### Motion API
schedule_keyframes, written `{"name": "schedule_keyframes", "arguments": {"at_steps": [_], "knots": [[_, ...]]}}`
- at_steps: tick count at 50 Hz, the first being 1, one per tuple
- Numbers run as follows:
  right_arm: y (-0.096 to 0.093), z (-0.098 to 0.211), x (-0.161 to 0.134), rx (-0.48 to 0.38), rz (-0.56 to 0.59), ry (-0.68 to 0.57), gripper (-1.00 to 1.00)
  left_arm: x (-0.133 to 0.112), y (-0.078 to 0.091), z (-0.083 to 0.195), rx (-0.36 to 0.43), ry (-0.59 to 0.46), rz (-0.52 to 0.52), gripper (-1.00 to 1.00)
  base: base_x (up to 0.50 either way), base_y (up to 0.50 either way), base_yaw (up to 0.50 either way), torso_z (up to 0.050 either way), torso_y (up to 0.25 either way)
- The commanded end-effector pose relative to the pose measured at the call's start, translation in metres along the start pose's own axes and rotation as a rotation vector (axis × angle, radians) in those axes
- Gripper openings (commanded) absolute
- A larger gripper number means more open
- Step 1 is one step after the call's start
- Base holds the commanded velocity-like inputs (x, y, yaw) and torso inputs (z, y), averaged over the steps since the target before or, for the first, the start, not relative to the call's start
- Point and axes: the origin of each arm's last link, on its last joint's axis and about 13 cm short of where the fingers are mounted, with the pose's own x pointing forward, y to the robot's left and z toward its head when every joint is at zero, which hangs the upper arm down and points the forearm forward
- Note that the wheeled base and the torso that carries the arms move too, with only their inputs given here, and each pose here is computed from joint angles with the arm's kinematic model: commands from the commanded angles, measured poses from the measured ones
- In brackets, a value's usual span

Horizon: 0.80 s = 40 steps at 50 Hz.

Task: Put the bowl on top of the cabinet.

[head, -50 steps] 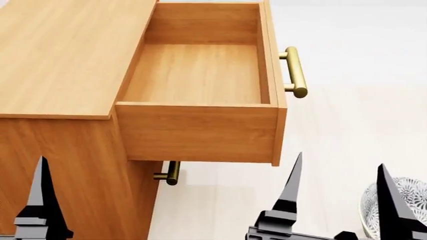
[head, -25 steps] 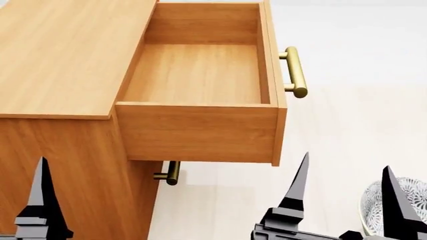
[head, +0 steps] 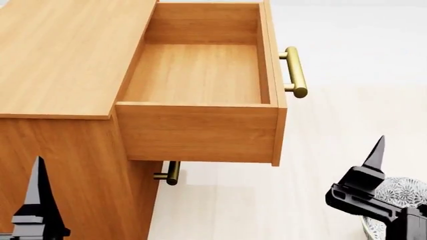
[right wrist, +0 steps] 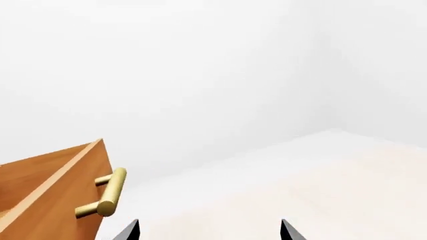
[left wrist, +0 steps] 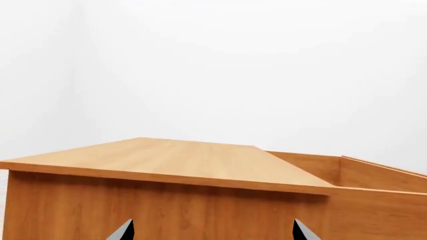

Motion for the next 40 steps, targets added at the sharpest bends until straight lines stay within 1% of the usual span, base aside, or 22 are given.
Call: {"name": "schedule_keyframes", "arguments": {"at_steps": [1, 2, 4, 5, 9, 12, 16, 18, 19, 21, 25, 26, 28, 29, 31, 33, 38, 39, 40], "knots": [[-0.019, 0.016, 0.021, 0.001, -0.087, 0.097, 1.00, -0.003, 0.001, -0.002, 0.014, 0.006, 0.019, 1.00, 0.00, 0.00, 0.00, 0.000, 0.000], [-0.022, 0.016, 0.024, -0.016, -0.101, 0.112, 1.00, -0.003, 0.001, -0.002, 0.012, 0.007, 0.022, 1.00, 0.00, 0.00, 0.00, 0.000, 0.000], [-0.023, 0.018, 0.026, -0.030, -0.106, 0.116, 1.00, -0.003, 0.001, -0.001, -0.024, 0.015, 0.028, 1.00, 0.00, 0.00, 0.00, 0.000, 0.000], [-0.026, 0.023, 0.029, -0.031, -0.117, 0.116, 1.00, -0.003, 0.001, -0.001, -0.008, 0.012, 0.029, 1.00, 0.00, 0.00, 0.00, 0.000, 0.000], [-0.032, 0.025, 0.036, -0.047, -0.136, 0.143, 1.00, -0.003, 0.002, -0.001, -0.004, 0.012, 0.030, 1.00, 0.00, 0.00, 0.00, 0.000, 0.000], [-0.036, 0.026, 0.041, -0.064, -0.153, 0.192, 1.00, -0.003, 0.002, -0.001, -0.003, 0.013, 0.031, 1.00, 0.00, 0.00, 0.00, 0.000, 0.000], [-0.042, 0.030, 0.046, -0.093, -0.179, 0.211, 1.00, -0.003, 0.001, -0.001, -0.001, 0.013, 0.031, 1.00, 0.00, 0.00, 0.00, 0.000, 0.000], [-0.044, 0.030, 0.049, -0.113, -0.166, 0.234, 1.00, -0.003, 0.001, -0.001, -0.001, 0.014, 0.031, 1.00, 0.00, 0.00, 0.00, 0.000, 0.000], [-0.045, 0.033, 0.052, -0.079, -0.156, 0.259, 1.00, -0.002, 0.002, -0.001, -0.004, 0.016, 0.031, 1.00, 0.00, 0.00, 0.00, 0.000, 0.000], [-0.048, 0.036, 0.055, -0.052, -0.152, 0.272, 1.00, -0.002, 0.002, -0.001, -0.001, 0.016, 0.033, 1.00, 0.00, 0.00, 0.00, 0.000, 0.000], [-0.052, 0.042, 0.064, -0.074, -0.169, 0.326, 1.00, -0.002, 0.002, 0.000, 0.000, 0.016, 0.038, 1.00, 0.00, 0.00, 0.00, 0.000, 0.000], [-0.054, 0.043, 0.067, -0.082, -0.176, 0.357, 1.00, -0.002, 0.002, -0.001, 0.000, 0.017, 0.038, 1.00, 0.00, 0.00, 0.00, 0.000, 0.000], [-0.054, 0.044, 0.069, -0.114, -0.176, 0.396, 1.00, -0.002, 0.002, -0.001, 0.000, 0.017, 0.037, 1.00, 0.00, 0.00, 0.00, 0.000, 0.000], [-0.055, 0.047, 0.072, -0.076, -0.156, 0.433, 1.00, -0.002, 0.002, -0.002, -0.001, 0.018, 0.036, 1.00, 0.00, 0.00, 0.00, 0.000, 0.000], [-0.055, 0.049, 0.074, -0.032, -0.141, 0.447, 1.00, -0.002, 0.002, -0.002, -0.001, 0.018, 0.036, 1.00, 0.00, 0.00, 0.00, 0.000, 0.000], [-0.057, 0.052, 0.077, 0.032, -0.120, 0.475, 1.00, -0.002, 0.002, -0.002, 0.000, 0.019, 0.035, 1.00, 0.00, 0.00, 0.00, 0.000, 0.000], [-0.061, 0.051, 0.083, 0.011, -0.121, 0.541, 1.00, -0.002, 0.003, -0.001, 0.000, 0.018, 0.036, 1.00, 0.00, 0.00, 0.00, 0.000, 0.000], [-0.061, 0.051, 0.084, 0.007, -0.100, 0.585, 1.00, -0.002, 0.003, -0.001, 0.001, 0.018, 0.036, 1.00, 0.00, 0.00, 0.00, 0.000, 0.000], [-0.062, 0.052, 0.085, -0.019, -0.118, 0.588, 1.00, -0.002, 0.003, -0.002, 0.002, 0.019, 0.037, 1.00, 0.00, 0.00, 0.00, 0.000, 0.000]]}}
